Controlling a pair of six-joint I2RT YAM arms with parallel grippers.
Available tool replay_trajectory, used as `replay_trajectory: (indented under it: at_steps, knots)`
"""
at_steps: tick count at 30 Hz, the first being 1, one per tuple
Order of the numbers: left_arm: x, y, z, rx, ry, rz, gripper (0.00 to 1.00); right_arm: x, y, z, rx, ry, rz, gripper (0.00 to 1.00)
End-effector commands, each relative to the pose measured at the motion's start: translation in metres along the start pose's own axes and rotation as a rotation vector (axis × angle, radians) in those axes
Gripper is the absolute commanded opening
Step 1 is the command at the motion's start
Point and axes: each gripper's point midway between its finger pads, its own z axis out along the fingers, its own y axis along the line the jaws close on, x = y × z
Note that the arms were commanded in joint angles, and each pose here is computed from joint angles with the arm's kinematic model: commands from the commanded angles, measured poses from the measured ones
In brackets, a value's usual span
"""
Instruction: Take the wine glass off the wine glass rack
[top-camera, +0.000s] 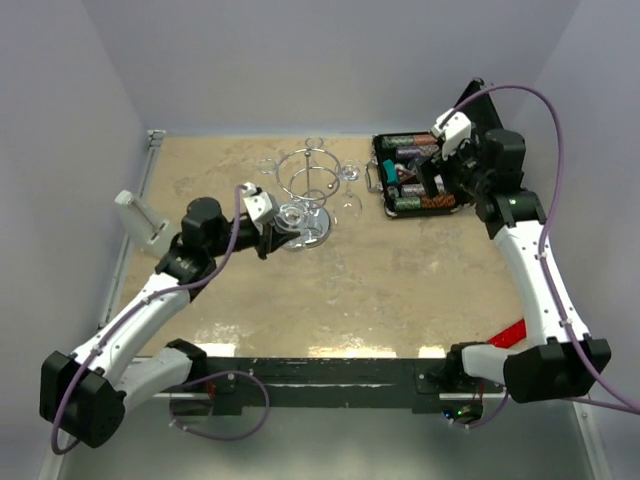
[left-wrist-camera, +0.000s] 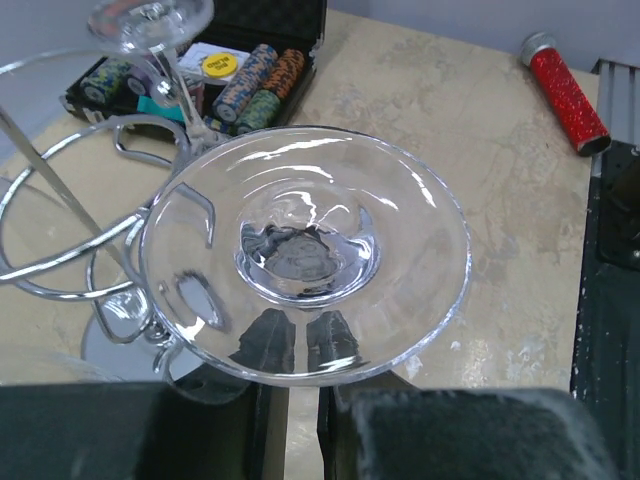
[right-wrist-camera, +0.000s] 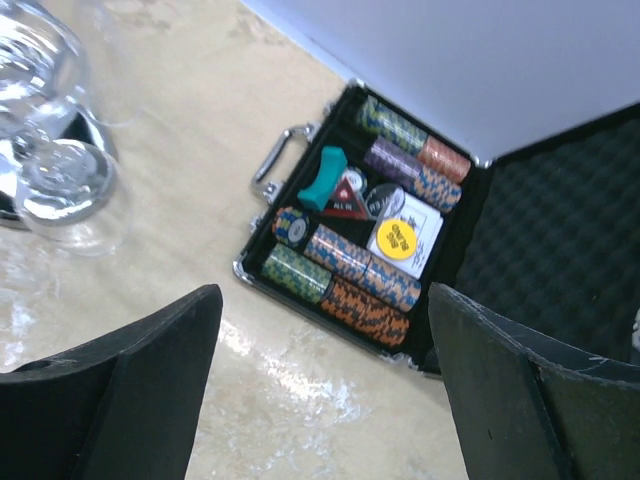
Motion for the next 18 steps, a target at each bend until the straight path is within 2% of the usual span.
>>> replay_trajectory:
  at_steps: [1, 3, 7, 9, 13, 16, 18]
  knots:
    - [-0.083, -0.001, -0.025, 0.030, -0.124, -0.036, 0.00, -0.060, 0.033, -0.030, -0.122, -0.144, -0.094, 0.87]
    - [-0.108, 0.000, -0.032, 0.062, -0.167, -0.106, 0.00, -0.074, 0.049, -0.034, -0.162, -0.172, -0.147, 0.86]
    - [-0.152, -0.020, -0.035, 0.233, -0.231, -0.240, 0.00, -0.098, 0.065, -0.044, -0.203, -0.222, -0.253, 0.84]
    - [-0.160, -0.030, -0.035, 0.323, -0.226, -0.281, 0.00, -0.118, 0.070, -0.052, -0.201, -0.273, -0.350, 0.83]
    - [-0.152, -0.039, -0.036, 0.434, -0.163, -0.377, 0.00, -0.165, 0.085, -0.064, -0.199, -0.402, -0.456, 0.81]
    - [-0.141, -0.049, -0.039, 0.513, -0.108, -0.422, 0.00, -0.177, 0.131, -0.069, -0.321, -0.454, -0.591, 0.76]
    - [-0.132, -0.054, -0.042, 0.570, -0.065, -0.414, 0.00, -0.186, 0.145, -0.079, -0.315, -0.519, -0.672, 0.75]
